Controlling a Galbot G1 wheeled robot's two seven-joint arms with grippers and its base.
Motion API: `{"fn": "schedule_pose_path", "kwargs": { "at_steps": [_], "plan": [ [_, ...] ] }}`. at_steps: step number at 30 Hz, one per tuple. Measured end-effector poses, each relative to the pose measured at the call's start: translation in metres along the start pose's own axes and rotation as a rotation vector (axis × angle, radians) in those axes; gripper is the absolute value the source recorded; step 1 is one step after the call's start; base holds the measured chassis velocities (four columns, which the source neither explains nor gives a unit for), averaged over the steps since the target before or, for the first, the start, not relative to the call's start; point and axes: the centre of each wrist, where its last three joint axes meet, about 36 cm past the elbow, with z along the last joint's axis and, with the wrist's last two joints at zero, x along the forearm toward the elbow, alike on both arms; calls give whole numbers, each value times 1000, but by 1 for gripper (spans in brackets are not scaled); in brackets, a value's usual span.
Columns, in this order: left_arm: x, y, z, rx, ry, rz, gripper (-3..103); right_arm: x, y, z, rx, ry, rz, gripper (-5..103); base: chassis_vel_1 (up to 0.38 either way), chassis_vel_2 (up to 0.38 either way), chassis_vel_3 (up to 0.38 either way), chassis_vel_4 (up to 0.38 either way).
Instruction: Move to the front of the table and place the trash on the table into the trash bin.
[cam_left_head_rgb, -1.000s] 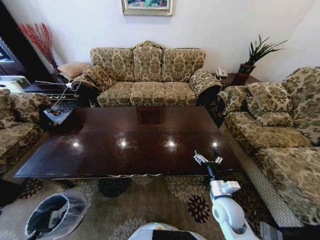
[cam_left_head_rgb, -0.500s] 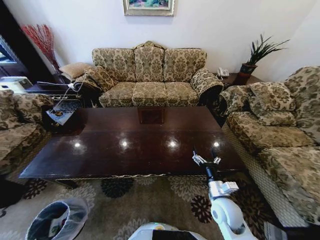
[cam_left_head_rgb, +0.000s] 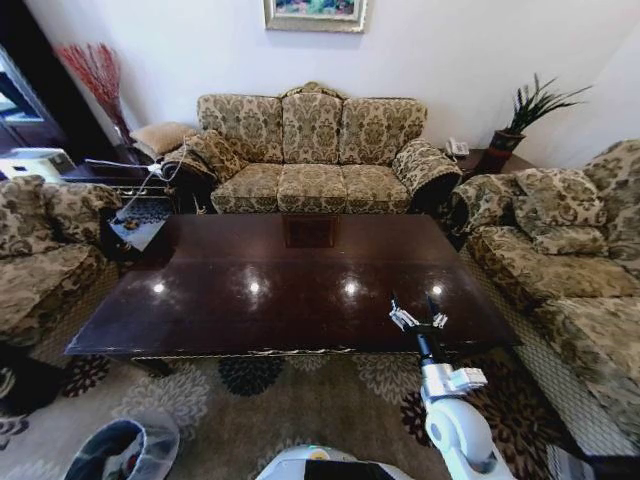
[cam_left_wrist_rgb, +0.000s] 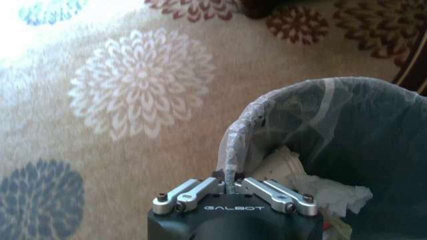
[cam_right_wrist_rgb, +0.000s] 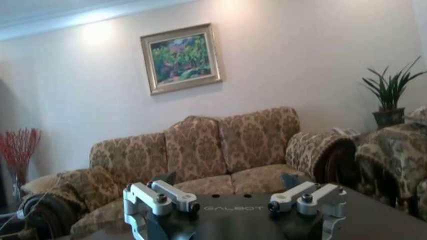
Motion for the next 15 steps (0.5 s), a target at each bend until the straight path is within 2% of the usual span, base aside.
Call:
{"fn": "schedule_pose_path", "kwargs": {
  "at_steps": [4,10,13,14,15],
  "plan": [
    [-2,-5,8,22,9,-4,1,0,3,-4,-4,-6,-7,100,-24,-10,13,8],
    [-5,-4,19,28,25,-23,-1,1,4,-5,-5,-7,-9,100,0,0,0,0],
    [-6,-5,26,28,40,-16,19,9,1,-4,-5,6,6,100,0,0,0,0],
    [-6,-5,26,28,40,-16,19,9,1,-4,-5,6,6,100,0,0,0,0],
    [-5,-6,27,27,44,-13,25,10,0,-3,-7,8,9,100,0,0,0,0]
  ]
}}
